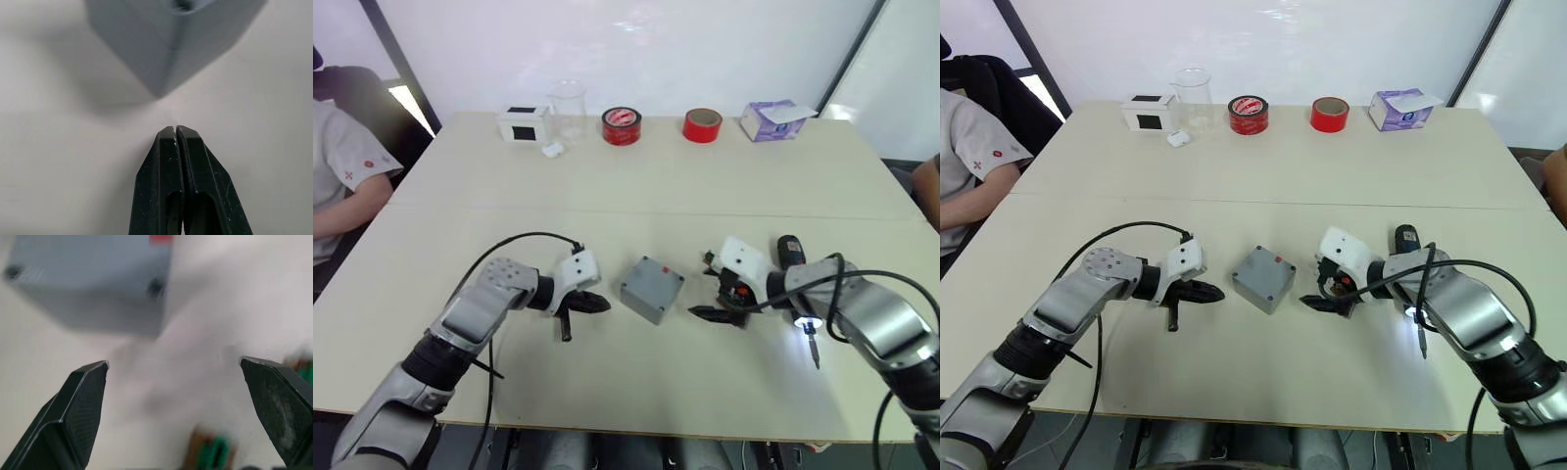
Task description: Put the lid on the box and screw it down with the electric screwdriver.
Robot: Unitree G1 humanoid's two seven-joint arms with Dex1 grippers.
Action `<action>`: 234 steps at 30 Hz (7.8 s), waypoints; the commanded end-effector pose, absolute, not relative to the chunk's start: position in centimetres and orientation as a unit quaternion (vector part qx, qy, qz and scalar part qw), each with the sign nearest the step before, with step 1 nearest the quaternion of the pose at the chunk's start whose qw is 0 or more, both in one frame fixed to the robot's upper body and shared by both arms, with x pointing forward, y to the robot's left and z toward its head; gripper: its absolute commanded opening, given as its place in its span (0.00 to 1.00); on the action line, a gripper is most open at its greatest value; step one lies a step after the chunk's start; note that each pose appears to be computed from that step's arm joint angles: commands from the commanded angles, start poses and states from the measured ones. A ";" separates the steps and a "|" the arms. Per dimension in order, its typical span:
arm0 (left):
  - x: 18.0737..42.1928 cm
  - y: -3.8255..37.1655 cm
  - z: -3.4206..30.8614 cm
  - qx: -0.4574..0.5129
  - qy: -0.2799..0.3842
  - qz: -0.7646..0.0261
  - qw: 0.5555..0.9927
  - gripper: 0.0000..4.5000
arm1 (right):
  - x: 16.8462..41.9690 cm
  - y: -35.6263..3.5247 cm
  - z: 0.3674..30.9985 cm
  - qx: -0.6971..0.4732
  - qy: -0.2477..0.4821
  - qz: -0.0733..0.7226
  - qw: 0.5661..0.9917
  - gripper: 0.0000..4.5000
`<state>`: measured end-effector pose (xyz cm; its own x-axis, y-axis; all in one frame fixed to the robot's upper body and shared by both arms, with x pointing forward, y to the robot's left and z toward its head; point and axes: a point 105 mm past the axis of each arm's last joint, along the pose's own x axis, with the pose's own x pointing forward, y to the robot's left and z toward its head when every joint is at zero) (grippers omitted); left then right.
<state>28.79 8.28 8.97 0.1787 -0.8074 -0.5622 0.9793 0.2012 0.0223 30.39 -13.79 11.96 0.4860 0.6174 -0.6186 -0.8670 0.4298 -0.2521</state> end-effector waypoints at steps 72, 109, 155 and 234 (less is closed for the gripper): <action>29.3 7.7 18.5 0.143 0.109 -0.594 0.784 0.00 | 35.4 -18.2 12.8 -0.120 0.115 0.312 0.935 0.54; 29.6 7.8 18.2 0.141 0.110 -0.590 0.787 0.00 | 35.9 -18.6 15.7 -0.102 0.077 0.302 0.945 0.01; 29.2 9.0 17.3 0.143 0.131 -0.580 0.791 0.00 | 31.5 -11.5 14.5 -0.088 0.100 0.458 0.879 0.01; 29.0 6.9 18.0 0.106 0.091 -0.594 0.792 0.00 | 34.3 -18.7 31.2 0.224 -0.062 0.387 0.892 0.40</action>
<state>28.91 7.12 17.21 0.2901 -0.9158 -0.2776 0.9549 0.2962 0.0209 37.19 -19.70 27.63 0.7706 0.6283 0.1071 -0.6087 0.6758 0.4157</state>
